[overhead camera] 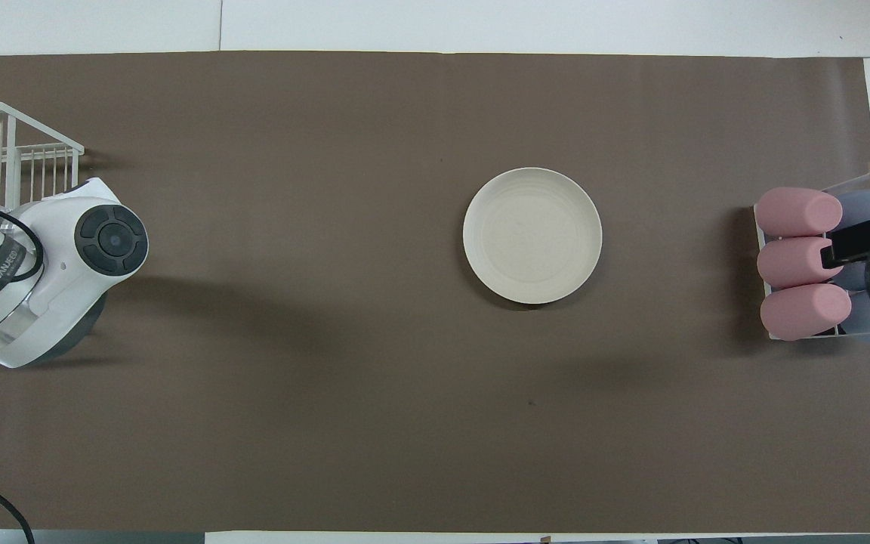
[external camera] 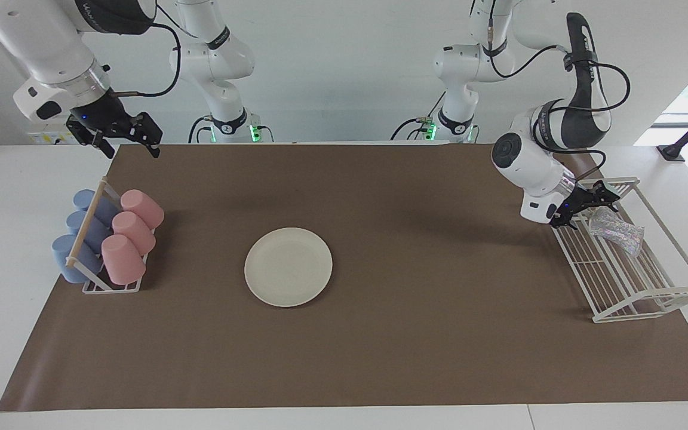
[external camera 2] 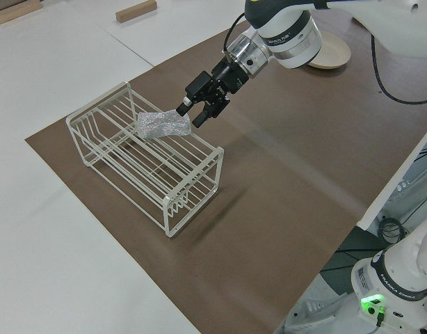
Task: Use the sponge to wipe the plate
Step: 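Reach the left gripper into the white basket and grasp the translucent wiper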
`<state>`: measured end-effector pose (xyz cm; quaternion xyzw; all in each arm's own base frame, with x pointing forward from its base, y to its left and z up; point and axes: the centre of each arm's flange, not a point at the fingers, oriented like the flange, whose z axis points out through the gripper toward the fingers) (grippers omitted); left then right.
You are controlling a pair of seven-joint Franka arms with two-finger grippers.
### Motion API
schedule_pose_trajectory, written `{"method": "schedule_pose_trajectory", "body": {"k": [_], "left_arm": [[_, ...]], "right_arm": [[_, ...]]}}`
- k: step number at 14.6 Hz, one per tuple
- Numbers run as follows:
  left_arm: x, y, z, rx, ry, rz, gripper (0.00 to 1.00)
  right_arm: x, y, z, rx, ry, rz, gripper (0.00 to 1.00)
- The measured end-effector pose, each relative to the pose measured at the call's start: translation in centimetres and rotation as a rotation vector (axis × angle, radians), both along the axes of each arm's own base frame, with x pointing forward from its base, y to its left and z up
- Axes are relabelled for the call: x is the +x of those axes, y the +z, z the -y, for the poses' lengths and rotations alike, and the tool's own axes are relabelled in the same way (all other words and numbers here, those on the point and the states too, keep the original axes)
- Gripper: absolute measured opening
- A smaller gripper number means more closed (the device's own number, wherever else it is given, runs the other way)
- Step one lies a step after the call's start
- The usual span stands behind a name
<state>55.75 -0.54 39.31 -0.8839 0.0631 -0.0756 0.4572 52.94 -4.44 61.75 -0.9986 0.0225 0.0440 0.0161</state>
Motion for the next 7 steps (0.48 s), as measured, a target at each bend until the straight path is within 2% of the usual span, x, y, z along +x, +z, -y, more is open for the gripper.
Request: {"method": "schedule_pose_trajectory", "body": {"k": [2,5,6,7], "left_arm": [[0.06,0.01,-0.23,-0.004,-0.001,0.003,0.96],[0.08,0.01,-0.09,-0.005,-0.005,0.004,0.64],[0.10,0.02,-0.04,-0.006,-0.007,0.005,0.48],[0.11,0.03,0.01,-0.007,-0.009,0.006,0.37]], "right_arm": [[0.02,0.00,-0.27,-0.001,-0.003,0.000,1.00],[0.02,0.00,-0.29,-0.001,-0.004,0.000,1.00],[0.02,0.00,-0.29,-0.001,-0.004,0.000,1.00],[0.02,0.00,-0.29,-0.001,-0.005,0.000,1.00]]}}
